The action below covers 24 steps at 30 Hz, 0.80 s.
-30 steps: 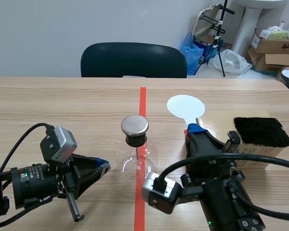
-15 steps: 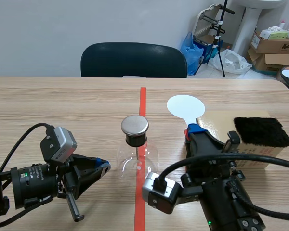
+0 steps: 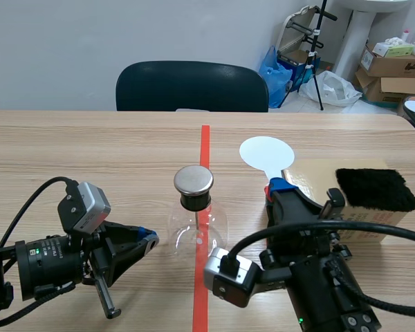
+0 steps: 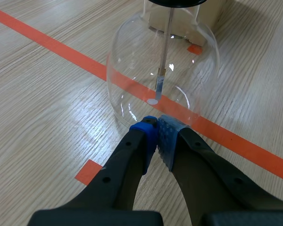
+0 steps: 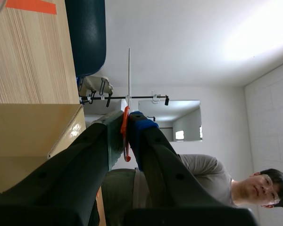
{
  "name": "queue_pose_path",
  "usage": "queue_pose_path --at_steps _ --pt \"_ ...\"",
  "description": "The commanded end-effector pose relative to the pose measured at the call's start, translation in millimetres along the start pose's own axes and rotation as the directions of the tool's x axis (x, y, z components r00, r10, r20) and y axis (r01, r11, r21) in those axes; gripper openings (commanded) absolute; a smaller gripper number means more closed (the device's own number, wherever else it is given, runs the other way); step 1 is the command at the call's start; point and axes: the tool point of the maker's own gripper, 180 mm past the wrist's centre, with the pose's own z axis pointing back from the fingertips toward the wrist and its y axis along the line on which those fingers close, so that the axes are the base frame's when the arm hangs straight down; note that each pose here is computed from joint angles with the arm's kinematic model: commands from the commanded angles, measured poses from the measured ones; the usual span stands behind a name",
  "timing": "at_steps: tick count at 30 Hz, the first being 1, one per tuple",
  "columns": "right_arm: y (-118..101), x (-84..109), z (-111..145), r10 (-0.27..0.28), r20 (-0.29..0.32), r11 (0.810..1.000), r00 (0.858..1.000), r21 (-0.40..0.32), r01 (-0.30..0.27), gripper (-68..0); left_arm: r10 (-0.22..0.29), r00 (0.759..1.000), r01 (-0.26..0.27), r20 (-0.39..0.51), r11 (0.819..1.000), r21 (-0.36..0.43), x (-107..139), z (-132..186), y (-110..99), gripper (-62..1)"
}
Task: Do the electroscope experiment
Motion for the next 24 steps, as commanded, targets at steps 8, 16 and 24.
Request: queue_pose_path --at_steps 8,16,24 --pt "-6.9 20.6 -2.4 0.007 0.123 1.0 0.992 -0.031 -0.004 -66.5 -0.007 0.999 0.007 0.036 1.0 0.003 10.4 -2.1 1.4 -58.2" --pt "-7.1 51.6 3.6 0.014 0.297 0.999 0.955 -0.033 -0.004 -66.5 -0.007 0.999 0.007 0.036 1.0 0.003 10.4 -2.1 1.4 -58.2" --pt "-6.9 64.4 8.1 0.017 0.368 0.999 0.93 -0.033 -0.005 -66.5 -0.007 0.999 0.007 0.036 1.0 0.003 10.4 -2.1 1.4 -58.2"
